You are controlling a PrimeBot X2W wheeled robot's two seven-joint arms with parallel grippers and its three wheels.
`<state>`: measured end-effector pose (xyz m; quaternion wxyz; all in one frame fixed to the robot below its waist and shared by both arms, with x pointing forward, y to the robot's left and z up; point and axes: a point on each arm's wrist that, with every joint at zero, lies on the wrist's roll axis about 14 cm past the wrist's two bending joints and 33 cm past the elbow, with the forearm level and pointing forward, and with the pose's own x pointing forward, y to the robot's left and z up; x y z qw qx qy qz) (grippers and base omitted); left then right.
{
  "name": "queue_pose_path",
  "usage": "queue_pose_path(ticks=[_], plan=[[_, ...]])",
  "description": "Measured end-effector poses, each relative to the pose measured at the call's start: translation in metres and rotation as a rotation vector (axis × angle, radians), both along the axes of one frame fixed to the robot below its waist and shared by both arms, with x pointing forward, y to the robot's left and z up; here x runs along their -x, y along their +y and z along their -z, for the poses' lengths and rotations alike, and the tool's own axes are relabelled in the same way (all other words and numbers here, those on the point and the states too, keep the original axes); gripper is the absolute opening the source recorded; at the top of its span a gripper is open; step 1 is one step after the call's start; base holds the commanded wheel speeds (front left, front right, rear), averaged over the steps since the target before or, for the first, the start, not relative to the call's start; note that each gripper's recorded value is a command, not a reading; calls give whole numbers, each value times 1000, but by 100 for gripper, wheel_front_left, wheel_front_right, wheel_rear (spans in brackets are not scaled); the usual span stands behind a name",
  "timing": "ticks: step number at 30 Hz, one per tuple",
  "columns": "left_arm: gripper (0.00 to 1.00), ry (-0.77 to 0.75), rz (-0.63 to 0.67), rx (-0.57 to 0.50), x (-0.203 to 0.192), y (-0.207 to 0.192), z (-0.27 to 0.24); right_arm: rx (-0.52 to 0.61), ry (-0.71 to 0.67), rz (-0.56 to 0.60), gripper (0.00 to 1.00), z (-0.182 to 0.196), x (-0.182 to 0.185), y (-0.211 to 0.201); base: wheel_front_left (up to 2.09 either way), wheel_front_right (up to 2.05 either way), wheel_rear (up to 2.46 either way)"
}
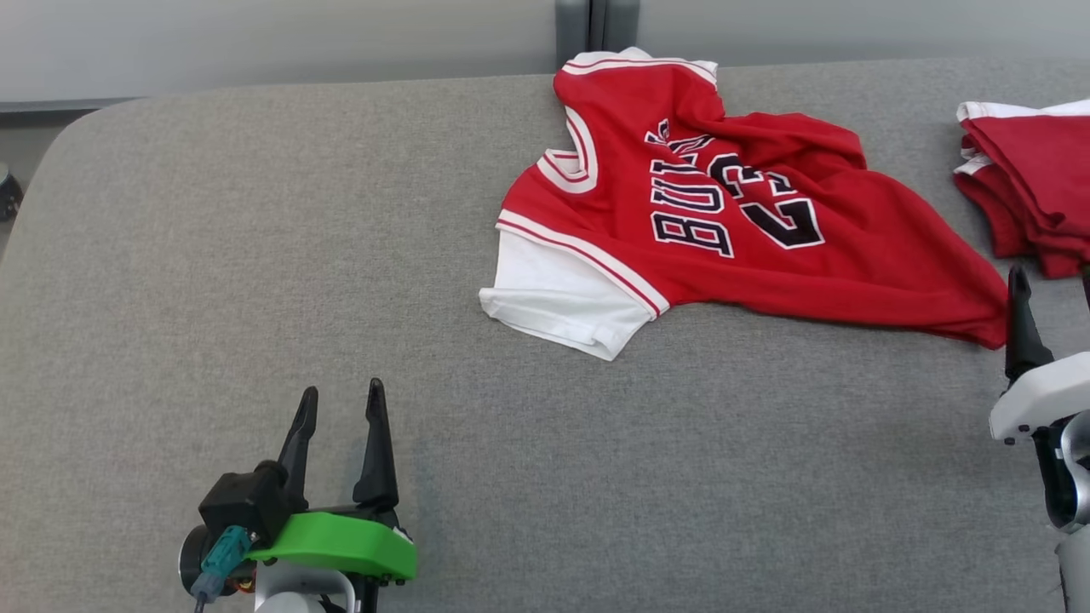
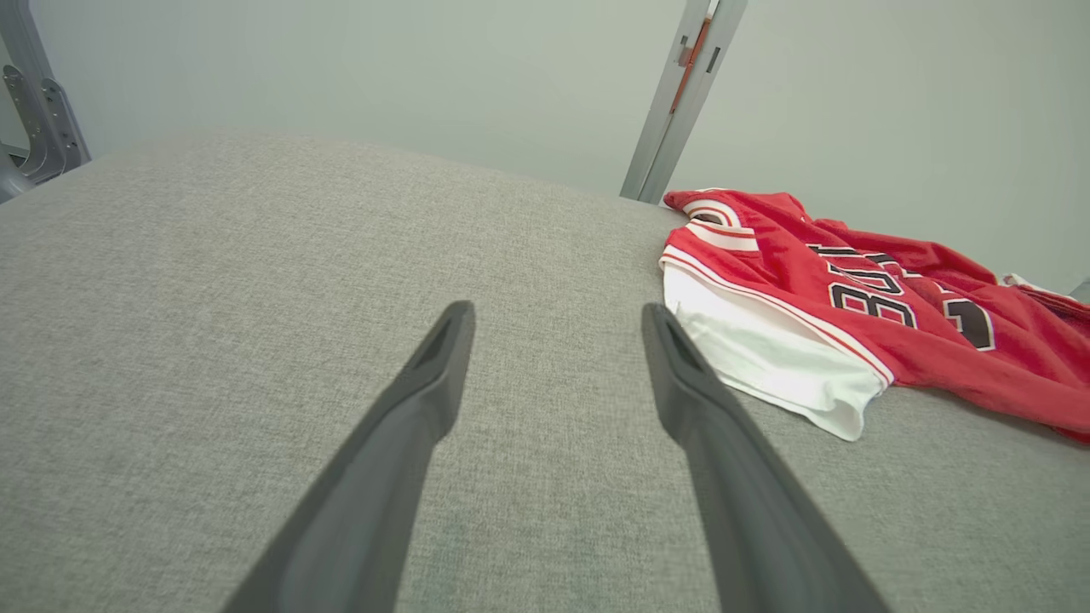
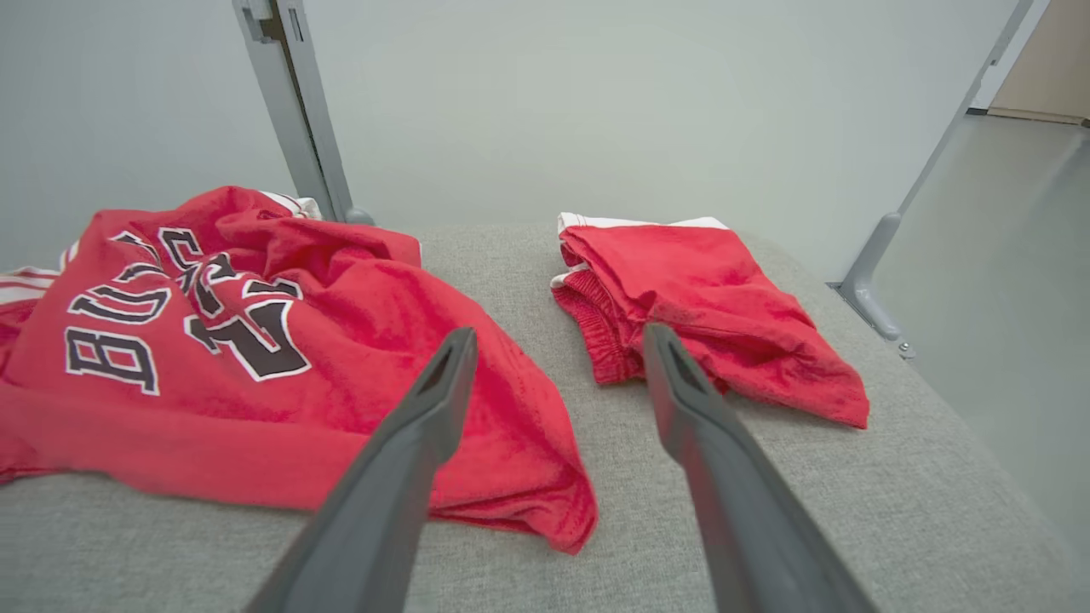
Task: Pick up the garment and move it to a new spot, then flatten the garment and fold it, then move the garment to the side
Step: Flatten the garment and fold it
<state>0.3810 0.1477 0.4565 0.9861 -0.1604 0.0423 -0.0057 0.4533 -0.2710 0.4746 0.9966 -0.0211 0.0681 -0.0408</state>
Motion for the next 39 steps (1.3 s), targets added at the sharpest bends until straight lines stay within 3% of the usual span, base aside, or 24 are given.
queue_pose_path(ticks=[9, 23, 30, 39], plan=[[100, -25, 60, 6, -4, -19, -7, -49, -188, -41, 100, -39, 23, 34, 0, 0, 0], [100, 24, 242, -35, -25, -67, 9, -144, -183, -146, 100, -24, 36, 94, 0, 0, 0], [100, 120, 340, -89, -58, -85, 29, -155, -181, -176, 100, -20, 27, 104, 0, 0, 0], [100, 223, 394, -124, -87, -94, 59, -141, -150, -84, 100, -7, 35, 72, 0, 0, 0]])
